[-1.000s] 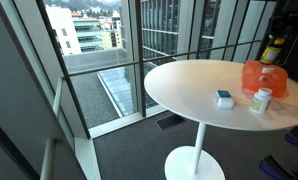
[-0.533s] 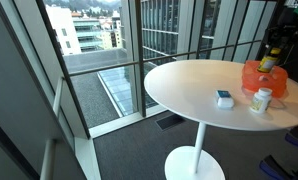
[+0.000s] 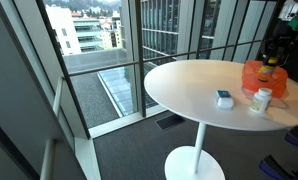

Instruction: Put the bottle with a yellow cap in the plastic bag

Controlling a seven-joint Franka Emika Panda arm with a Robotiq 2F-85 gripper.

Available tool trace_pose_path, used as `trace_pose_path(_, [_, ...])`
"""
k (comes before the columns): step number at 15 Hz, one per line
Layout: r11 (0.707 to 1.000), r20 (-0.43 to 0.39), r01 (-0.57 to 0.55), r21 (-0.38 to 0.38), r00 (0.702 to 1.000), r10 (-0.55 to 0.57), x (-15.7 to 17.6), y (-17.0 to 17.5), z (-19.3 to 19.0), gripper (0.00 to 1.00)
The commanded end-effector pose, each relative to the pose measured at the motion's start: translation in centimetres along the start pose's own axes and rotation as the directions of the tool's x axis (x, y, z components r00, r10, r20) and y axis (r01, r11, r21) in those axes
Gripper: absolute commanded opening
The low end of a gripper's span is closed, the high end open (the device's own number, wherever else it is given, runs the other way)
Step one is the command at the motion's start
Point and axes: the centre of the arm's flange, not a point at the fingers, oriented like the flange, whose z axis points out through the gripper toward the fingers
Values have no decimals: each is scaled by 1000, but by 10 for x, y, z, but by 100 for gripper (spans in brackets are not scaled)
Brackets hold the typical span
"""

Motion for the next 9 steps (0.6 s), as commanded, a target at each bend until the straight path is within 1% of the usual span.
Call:
trace_pose_path(1, [1000, -4, 12, 10, 1000, -12, 9, 3, 14, 21])
trace_pose_path(9, [1000, -22, -4, 31, 1000, 5, 18, 10, 41, 21])
